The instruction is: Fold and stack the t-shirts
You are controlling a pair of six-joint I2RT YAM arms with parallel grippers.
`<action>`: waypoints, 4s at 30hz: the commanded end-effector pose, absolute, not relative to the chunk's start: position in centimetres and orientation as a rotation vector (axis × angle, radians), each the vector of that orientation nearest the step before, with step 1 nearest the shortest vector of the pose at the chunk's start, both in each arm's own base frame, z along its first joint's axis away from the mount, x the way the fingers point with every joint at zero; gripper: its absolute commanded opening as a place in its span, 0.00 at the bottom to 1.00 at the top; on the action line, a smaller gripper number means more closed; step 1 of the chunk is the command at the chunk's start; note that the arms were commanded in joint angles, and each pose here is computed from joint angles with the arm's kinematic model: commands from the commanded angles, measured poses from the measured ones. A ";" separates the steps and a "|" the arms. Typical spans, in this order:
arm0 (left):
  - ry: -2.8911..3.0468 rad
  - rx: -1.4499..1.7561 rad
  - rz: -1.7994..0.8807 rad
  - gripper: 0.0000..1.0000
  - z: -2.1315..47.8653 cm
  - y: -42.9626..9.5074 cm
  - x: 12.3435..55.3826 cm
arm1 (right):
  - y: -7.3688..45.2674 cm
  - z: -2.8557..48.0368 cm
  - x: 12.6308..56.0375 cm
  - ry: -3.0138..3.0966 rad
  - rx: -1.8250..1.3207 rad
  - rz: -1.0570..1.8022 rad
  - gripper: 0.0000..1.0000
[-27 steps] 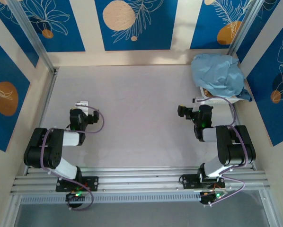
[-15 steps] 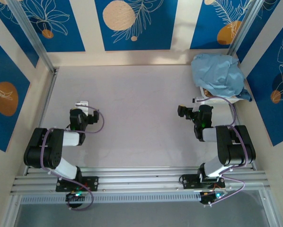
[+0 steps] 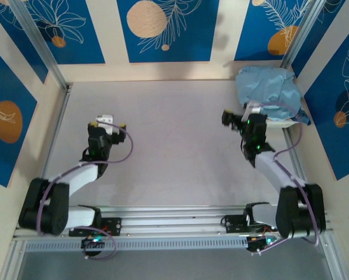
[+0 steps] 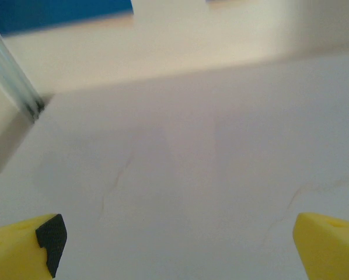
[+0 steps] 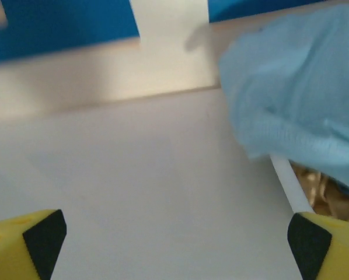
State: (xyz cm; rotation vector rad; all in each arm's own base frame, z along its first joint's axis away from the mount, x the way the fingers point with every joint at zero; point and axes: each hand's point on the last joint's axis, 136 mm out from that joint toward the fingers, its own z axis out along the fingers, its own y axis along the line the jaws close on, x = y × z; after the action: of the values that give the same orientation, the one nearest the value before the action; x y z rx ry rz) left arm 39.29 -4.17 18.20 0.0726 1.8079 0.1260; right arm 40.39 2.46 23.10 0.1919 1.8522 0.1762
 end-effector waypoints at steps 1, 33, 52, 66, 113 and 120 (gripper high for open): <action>1.869 -0.427 0.128 1.00 24.3 -0.5 38.8 | -1.6 27.3 37.9 1.944 0.807 0.245 0.99; 2.292 -0.096 -0.964 0.78 26.0 -21.0 39.6 | -8.3 12.7 50.4 2.166 1.553 0.440 0.83; 2.329 -0.129 -0.851 0.56 25.4 -19.7 40.1 | -1.4 34.2 49.9 1.878 0.957 0.401 0.00; 2.360 -0.250 -0.604 0.58 25.8 -15.4 39.5 | 14.2 54.9 42.8 1.598 0.320 0.744 0.00; 3.279 -0.419 -0.260 0.22 0.4 -19.5 19.9 | 14.2 19.9 36.8 2.582 0.577 0.658 0.57; 2.994 -0.507 0.038 0.00 6.6 -13.5 24.2 | 11.0 17.4 37.7 2.596 0.659 0.527 0.54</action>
State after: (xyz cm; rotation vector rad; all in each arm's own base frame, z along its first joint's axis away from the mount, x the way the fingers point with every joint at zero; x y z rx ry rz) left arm 21.98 -17.31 2.98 -0.4333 3.1814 -0.1125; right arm 37.57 12.63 18.45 0.6399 2.5867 0.6153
